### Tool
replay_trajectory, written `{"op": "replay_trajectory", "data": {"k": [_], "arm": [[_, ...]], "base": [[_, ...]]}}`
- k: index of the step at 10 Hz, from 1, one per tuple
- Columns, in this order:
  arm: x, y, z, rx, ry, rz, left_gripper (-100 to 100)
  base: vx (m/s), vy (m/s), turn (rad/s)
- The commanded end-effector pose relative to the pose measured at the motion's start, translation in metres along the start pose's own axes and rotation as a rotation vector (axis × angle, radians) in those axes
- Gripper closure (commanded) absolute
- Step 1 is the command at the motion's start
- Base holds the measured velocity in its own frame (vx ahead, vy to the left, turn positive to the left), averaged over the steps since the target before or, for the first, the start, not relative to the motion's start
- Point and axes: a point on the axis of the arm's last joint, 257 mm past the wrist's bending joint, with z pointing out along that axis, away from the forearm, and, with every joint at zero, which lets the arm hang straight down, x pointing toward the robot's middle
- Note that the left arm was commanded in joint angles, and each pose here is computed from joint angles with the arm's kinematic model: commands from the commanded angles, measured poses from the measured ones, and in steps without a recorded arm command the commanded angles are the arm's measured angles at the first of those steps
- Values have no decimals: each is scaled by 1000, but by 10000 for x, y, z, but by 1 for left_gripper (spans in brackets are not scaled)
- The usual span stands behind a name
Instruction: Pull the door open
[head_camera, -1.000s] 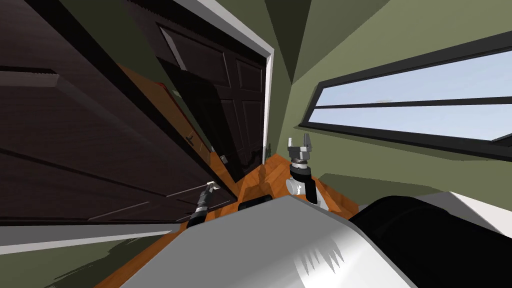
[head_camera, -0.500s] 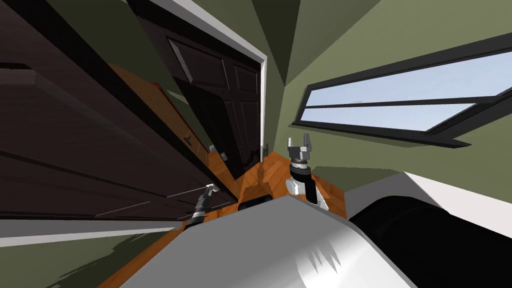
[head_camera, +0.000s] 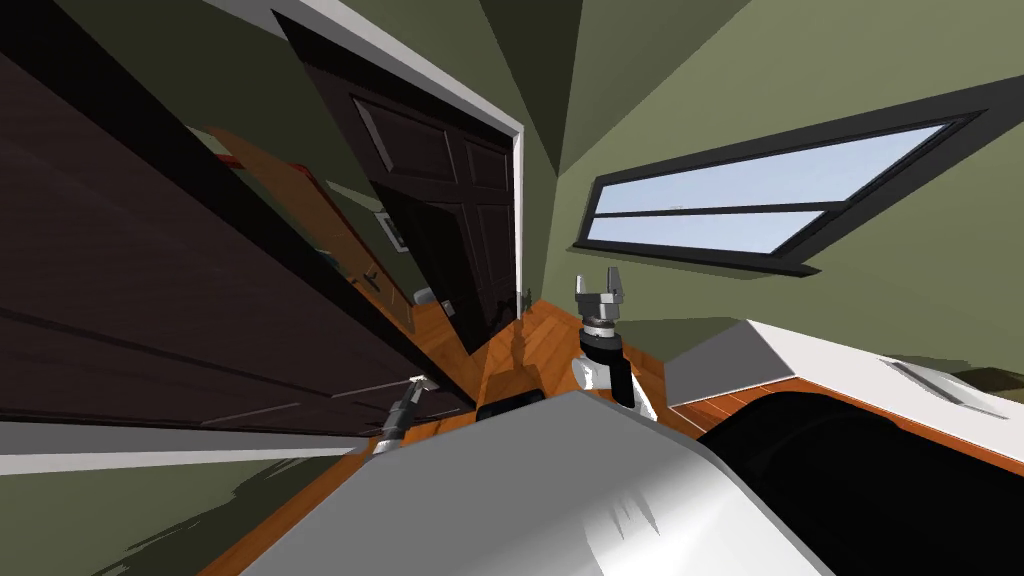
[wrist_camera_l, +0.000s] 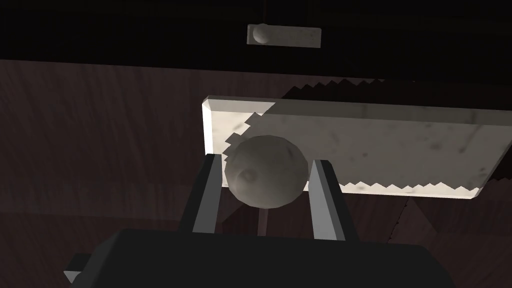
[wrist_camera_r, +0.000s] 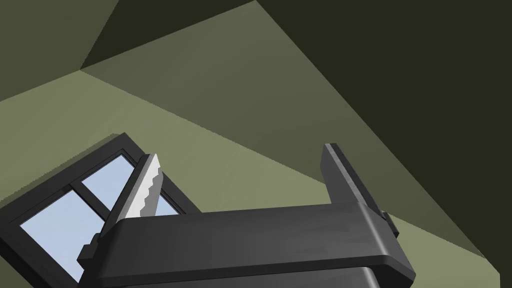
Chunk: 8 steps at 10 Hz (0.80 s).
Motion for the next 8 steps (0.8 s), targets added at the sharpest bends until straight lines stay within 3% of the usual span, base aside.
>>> {"op": "replay_trajectory", "data": {"k": [1,2,8], "arm": [[0,0,0,0,0,0,100],[13,16,-87,-3,14,-2,100],[8,-5,-292,3,52,-2,100]], "base": [[-71,26,-12],[-161,57,-162],[-196,71,-153]]}}
